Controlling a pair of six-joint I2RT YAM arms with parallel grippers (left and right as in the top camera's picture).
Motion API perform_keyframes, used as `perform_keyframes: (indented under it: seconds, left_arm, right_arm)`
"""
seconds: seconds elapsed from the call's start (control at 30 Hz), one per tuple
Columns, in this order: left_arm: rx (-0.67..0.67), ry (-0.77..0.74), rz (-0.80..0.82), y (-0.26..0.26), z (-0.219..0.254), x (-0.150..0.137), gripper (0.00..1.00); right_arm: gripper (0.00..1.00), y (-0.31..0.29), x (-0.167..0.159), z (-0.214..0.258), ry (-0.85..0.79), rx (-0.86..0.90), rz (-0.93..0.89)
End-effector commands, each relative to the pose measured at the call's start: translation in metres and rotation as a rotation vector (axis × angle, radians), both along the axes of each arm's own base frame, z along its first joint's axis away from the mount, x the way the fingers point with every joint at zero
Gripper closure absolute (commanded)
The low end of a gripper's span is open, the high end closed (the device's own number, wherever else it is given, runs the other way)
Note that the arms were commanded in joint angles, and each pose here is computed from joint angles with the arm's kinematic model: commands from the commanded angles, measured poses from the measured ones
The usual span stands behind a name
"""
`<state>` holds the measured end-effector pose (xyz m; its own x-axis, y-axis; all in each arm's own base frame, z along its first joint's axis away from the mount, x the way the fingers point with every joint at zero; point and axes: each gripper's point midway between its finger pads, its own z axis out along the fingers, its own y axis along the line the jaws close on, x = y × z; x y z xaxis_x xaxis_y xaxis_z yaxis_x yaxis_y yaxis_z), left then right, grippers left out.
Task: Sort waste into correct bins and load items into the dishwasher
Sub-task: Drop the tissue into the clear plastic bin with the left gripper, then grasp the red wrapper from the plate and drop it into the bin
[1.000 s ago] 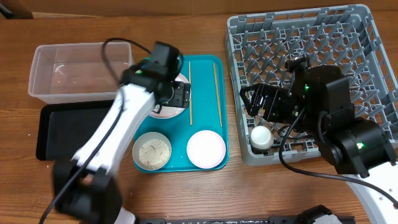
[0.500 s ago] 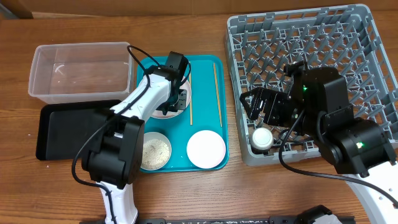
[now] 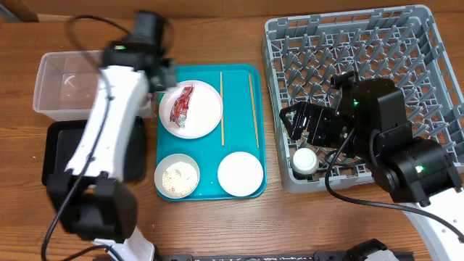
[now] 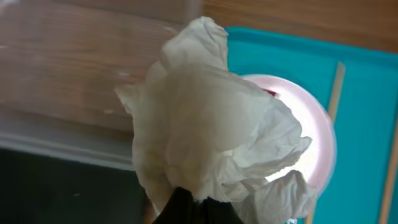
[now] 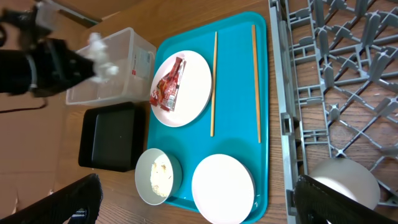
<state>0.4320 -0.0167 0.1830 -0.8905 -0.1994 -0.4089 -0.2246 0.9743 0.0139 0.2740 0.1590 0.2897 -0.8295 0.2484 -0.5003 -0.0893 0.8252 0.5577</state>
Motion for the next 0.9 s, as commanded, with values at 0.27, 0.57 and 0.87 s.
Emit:
perform_keyframes:
  seconds: [0.27, 0.57, 0.87]
  left_arm:
    - [-0.100, 0.024, 0.176, 0.069, -0.028, 0.013, 0.25]
    - [0.031, 0.097, -0.169, -0.034, -0.029, -0.004, 0.25]
    - [0.207, 0.138, -0.116, -0.039, -0.103, 0.006, 0.23]
  right_arm:
    - [0.00, 0.002, -0.001, 0.009, -0.023, 0.008, 0.009]
    - [0.00, 0.000, -0.002, 0.006, -0.014, 0.000, 0.004]
    - [0.00, -0.001, -0.003, 0.005, -0.007, -0.004, 0.004]
